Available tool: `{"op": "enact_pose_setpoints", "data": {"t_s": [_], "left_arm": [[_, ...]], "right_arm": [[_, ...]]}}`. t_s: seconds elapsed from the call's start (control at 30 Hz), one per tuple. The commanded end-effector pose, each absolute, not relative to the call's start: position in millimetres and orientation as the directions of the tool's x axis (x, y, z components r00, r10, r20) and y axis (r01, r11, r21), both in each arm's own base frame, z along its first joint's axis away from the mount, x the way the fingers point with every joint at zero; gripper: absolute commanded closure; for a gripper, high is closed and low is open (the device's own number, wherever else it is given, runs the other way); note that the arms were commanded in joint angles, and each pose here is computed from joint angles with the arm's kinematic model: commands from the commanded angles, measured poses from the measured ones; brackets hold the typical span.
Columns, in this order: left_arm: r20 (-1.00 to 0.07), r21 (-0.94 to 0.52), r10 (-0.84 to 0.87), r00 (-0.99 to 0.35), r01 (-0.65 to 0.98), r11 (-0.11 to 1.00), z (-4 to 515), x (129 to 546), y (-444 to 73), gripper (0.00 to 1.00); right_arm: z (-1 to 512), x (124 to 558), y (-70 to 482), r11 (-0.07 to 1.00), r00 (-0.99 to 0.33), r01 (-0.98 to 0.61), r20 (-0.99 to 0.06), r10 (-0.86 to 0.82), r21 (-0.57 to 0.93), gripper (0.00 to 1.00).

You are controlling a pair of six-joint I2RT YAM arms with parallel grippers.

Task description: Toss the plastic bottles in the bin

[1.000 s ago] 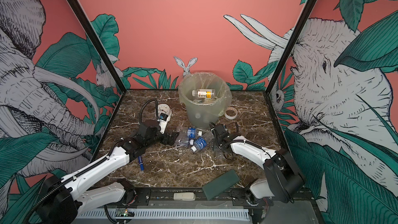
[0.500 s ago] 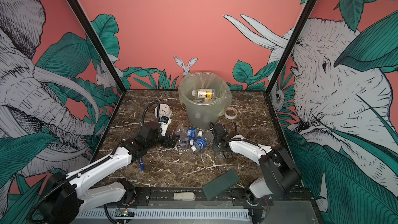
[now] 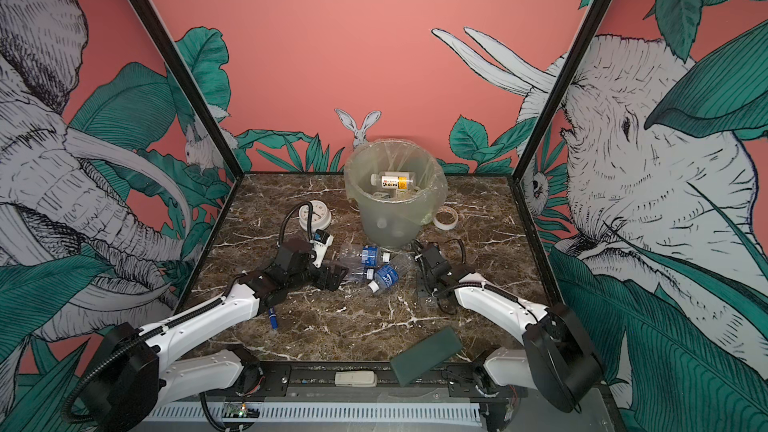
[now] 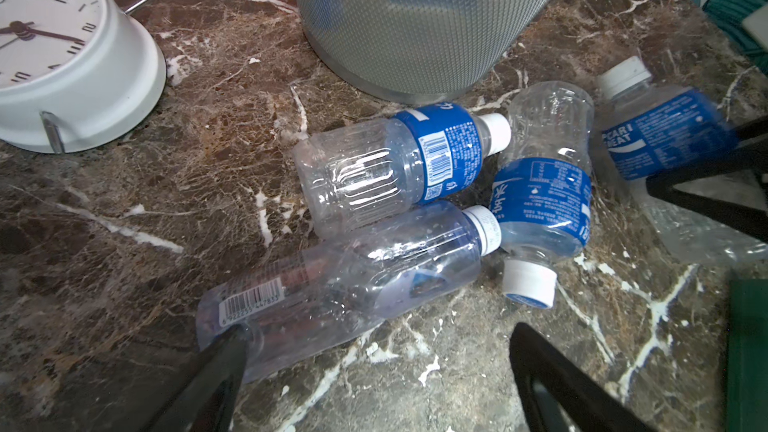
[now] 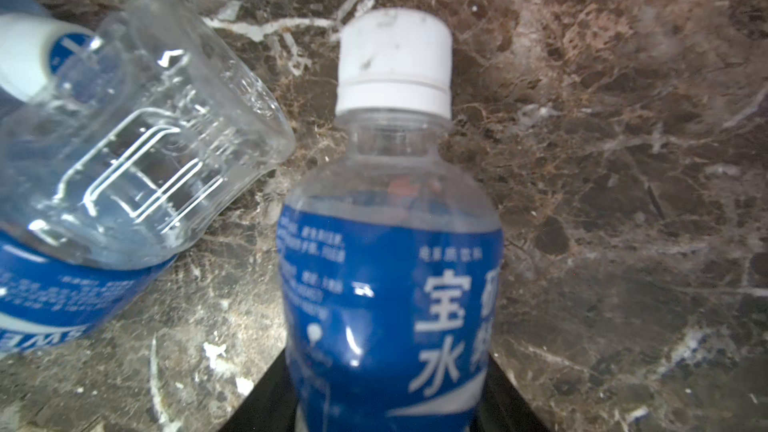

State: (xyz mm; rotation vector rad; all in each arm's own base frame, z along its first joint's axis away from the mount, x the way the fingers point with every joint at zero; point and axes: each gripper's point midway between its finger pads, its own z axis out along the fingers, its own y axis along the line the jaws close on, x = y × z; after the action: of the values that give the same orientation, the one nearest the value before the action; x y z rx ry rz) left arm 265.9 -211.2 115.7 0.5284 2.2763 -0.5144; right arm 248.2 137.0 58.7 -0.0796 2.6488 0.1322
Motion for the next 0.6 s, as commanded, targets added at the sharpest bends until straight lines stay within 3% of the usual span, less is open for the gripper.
{"op": "enact_pose_setpoints", "data": {"t_s": [0.0, 0.57], "left_arm": [[-0.732, -0.224, 0.199, -0.651, 0.507, 0.832, 115, 268, -214, 0.01], [-0.724, -0.241, 0.193, -0.662, 0.505, 0.829, 119, 271, -219, 0.02]], "right_arm": [[73, 251, 136, 0.99, -0.836, -0.102, -0.547, -0.034, 0.094, 0.47], [161, 243, 124, 0.971, -0.602, -0.216, -0.797, -0.051, 0.101, 0.49]]}}
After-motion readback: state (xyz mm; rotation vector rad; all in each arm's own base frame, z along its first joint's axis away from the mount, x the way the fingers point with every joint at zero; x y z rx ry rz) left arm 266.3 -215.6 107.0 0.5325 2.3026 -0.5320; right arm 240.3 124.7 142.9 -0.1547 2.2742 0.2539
